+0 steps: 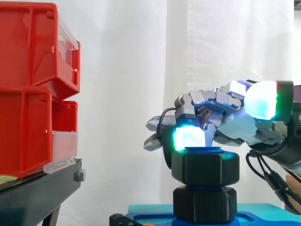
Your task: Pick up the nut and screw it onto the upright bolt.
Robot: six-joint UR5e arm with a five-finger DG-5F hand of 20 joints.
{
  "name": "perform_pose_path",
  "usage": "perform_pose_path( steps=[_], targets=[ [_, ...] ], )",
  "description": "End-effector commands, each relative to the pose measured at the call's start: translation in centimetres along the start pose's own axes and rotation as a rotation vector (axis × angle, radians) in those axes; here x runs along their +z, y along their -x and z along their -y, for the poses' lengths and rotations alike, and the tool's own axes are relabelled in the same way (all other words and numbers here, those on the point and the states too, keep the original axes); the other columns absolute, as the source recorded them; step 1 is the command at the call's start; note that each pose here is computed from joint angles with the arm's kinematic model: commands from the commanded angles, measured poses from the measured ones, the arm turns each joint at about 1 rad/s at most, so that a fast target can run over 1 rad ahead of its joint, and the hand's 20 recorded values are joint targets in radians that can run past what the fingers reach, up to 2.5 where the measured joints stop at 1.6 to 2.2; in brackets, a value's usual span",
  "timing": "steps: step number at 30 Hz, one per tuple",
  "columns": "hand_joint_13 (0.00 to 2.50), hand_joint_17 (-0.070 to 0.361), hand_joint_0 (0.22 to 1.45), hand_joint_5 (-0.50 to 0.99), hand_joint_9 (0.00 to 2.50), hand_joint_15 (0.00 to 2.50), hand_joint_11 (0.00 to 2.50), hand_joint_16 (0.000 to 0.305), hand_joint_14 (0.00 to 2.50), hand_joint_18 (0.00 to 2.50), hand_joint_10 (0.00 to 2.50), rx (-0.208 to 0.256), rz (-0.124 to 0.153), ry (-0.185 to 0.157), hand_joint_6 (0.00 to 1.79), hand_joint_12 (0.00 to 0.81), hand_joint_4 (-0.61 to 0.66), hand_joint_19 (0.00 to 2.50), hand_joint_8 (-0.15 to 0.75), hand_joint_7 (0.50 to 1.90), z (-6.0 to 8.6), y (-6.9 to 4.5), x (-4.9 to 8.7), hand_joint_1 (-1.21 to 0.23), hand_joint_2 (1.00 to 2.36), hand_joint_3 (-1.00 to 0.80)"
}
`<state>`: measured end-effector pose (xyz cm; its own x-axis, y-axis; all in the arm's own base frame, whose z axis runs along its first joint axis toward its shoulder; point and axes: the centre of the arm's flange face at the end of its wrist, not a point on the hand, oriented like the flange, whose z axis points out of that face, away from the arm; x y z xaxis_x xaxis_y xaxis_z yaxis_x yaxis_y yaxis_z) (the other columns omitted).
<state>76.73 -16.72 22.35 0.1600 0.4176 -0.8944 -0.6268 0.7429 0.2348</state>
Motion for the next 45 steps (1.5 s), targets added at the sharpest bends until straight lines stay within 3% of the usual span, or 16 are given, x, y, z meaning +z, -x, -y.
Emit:
perform_pose_path(
  steps=[1,6,10,17,22,26,32,36,45],
  targets=[
    [0.72,0.047,0.53,0.09,1.27,0.0,0.0,0.021,0.0,0.44,0.0,-0.005,0.0,0.012,0.5,0.192,0.21,0.09,0.193,1.33,0.3,0.8,0.0,-0.12,1.0,-0.5],
    [0.71,0.047,0.53,0.07,1.26,0.0,0.0,0.021,0.0,0.44,0.0,-0.006,-0.002,0.022,0.5,0.199,0.19,0.09,0.206,1.31,0.5,1.2,0.0,-0.12,1.0,-0.5],
    [0.69,0.05,0.53,0.04,1.22,0.0,0.0,0.022,0.0,0.4,0.0,-0.014,0.009,0.04,0.5,0.208,0.15,0.07,0.217,1.24,0.6,2.4,0.7,-0.11,1.0,-0.5],
    [0.65,0.054,0.52,-0.01,1.16,0.0,0.0,0.024,0.0,0.37,0.0,0.019,0.016,0.045,0.51,0.217,0.21,0.07,0.207,1.1,0.8,2.7,0.9,-0.1,1.0,-0.5],
    [0.64,0.057,0.52,-0.03,1.13,0.0,0.0,0.025,0.0,0.35,0.0,0.015,0.029,0.061,0.5,0.222,0.24,0.07,0.196,0.99,0.5,2.8,1.4,-0.1,1.0,-0.5],
    [0.61,0.058,0.51,-0.04,1.09,0.0,0.0,0.026,0.0,0.33,0.0,-0.002,0.041,0.083,0.5,0.229,0.24,0.06,0.193,0.91,-0.2,2.5,2.4,-0.1,1.0,-0.5],
    [0.58,0.06,0.51,-0.06,1.04,0.0,0.0,0.027,0.0,0.32,0.0,-0.011,0.042,0.084,0.5,0.233,0.22,0.05,0.19,0.83,-1.2,1.5,3.6,-0.1,1.0,-0.5],
    [0.57,0.061,0.51,-0.06,1.02,0.0,0.0,0.027,0.0,0.3,0.0,-0.013,0.044,0.064,0.5,0.235,0.22,0.05,0.188,0.82,-1.5,0.7,3.4,-0.1,1.0,-0.5],
    [0.55,0.062,0.51,-0.07,0.97,0.0,0.0,0.028,0.0,0.28,0.0,-0.003,0.042,0.06,0.5,0.244,0.22,0.03,0.19,0.8,-2.4,-0.9,3.8,-0.11,1.0,-0.5]
  ],
)
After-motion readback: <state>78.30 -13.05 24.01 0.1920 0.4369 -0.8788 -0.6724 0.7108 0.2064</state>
